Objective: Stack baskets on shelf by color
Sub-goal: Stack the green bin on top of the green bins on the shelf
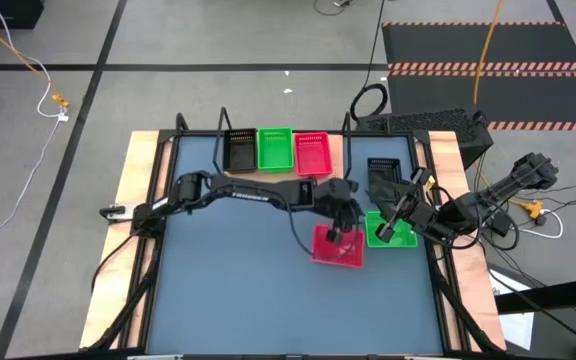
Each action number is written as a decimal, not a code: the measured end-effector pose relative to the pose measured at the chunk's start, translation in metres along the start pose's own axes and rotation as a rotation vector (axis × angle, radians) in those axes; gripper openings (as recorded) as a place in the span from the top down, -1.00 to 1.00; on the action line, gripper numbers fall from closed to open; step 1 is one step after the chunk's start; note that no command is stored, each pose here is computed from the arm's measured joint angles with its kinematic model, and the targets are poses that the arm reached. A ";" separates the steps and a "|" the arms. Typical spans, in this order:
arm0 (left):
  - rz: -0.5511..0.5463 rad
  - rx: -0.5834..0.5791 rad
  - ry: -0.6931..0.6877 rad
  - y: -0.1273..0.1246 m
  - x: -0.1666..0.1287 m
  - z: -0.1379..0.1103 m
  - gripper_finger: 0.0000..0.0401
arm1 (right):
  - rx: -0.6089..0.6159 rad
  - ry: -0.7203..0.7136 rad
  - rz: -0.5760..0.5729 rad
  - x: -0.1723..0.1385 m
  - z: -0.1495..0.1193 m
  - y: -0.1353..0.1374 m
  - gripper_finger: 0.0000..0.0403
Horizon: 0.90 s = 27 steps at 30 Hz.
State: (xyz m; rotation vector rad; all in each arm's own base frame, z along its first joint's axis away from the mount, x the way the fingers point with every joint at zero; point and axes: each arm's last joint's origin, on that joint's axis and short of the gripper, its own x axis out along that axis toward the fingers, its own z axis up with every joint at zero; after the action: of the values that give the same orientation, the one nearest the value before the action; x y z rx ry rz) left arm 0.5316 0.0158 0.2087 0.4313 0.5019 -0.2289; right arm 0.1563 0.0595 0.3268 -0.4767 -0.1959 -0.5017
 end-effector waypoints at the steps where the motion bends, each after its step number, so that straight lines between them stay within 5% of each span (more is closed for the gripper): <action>1: -0.004 0.002 -0.002 -0.001 0.000 0.001 0.47 | 0.000 0.000 0.000 0.000 0.000 0.000 0.35; 10: -0.061 0.015 -0.072 -0.009 0.001 0.009 0.47 | -0.002 -0.022 0.014 0.000 0.001 0.000 0.35; 18: -0.004 0.002 -0.150 0.006 -0.001 0.015 0.47 | 0.014 -0.100 0.088 0.000 0.003 0.002 0.35; 27: -0.050 -0.043 -0.099 0.008 0.040 -0.003 0.47 | 0.008 -0.080 0.058 0.004 0.000 -0.001 0.35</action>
State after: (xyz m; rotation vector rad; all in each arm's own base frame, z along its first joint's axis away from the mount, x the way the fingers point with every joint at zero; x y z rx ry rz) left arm 0.5673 0.0195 0.1886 0.3636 0.4202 -0.2860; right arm 0.1596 0.0568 0.3282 -0.4940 -0.2602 -0.4258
